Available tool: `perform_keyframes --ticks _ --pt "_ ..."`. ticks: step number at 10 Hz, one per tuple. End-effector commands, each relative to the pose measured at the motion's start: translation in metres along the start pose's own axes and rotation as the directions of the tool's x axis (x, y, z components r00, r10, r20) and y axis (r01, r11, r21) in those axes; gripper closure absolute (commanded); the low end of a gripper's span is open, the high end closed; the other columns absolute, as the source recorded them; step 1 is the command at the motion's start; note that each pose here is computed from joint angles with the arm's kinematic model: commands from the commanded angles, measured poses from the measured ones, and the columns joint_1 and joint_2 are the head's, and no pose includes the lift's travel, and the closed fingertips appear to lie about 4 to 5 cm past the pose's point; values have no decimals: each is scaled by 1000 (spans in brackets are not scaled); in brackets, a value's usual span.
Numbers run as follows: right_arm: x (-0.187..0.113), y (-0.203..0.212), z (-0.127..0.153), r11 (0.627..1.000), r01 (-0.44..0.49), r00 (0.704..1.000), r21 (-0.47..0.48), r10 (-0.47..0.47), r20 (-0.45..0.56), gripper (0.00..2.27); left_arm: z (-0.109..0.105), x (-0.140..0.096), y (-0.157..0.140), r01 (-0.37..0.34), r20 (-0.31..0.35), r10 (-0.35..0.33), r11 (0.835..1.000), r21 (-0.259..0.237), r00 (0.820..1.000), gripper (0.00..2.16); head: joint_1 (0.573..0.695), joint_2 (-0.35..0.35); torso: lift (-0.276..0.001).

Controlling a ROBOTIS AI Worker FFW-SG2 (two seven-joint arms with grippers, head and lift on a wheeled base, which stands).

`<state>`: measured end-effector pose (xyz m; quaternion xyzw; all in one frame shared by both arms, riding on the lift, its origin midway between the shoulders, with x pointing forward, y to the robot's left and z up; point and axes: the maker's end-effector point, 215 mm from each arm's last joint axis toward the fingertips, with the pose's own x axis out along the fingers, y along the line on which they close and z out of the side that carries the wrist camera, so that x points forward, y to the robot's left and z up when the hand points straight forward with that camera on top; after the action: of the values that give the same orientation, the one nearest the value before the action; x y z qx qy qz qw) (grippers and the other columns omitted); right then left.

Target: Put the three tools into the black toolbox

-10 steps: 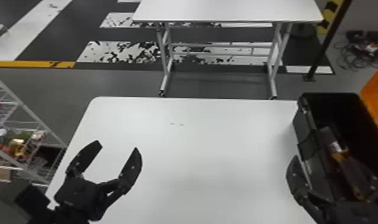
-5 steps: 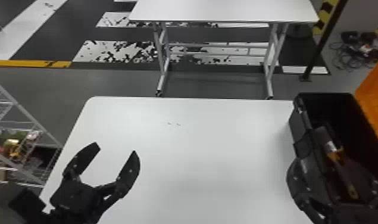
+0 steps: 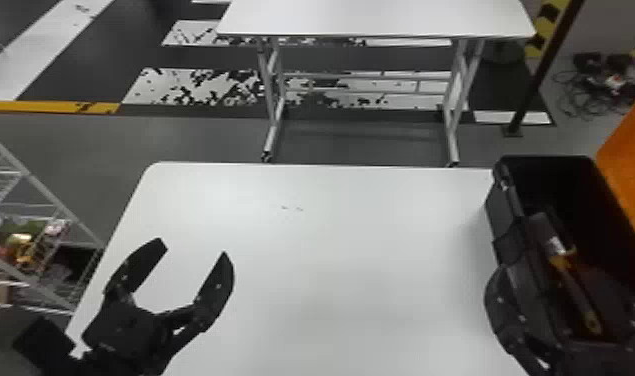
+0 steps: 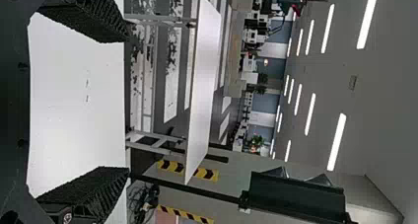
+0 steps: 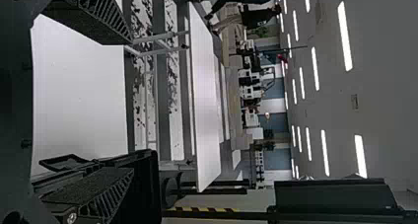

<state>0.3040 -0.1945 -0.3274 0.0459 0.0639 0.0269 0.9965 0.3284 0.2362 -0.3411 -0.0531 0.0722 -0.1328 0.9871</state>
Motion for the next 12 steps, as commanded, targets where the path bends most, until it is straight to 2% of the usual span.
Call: perform_keyframes --ticks 1,6,12 --pt "-3 1 4 1000 0 1000 2 0 15 83 3 0 -1 1 9 -1 1000 2 1000 76 695 78 -51" --pt "-4 0 9 1000 0 999 0 0 35 83 14 -8 -4 -1 53 0 1000 12 999 80 695 75 -51" --pt "-6 9 3 1000 -17 1000 -13 17 22 83 12 -11 -3 -8 50 7 1000 8 999 80 695 89 -51"
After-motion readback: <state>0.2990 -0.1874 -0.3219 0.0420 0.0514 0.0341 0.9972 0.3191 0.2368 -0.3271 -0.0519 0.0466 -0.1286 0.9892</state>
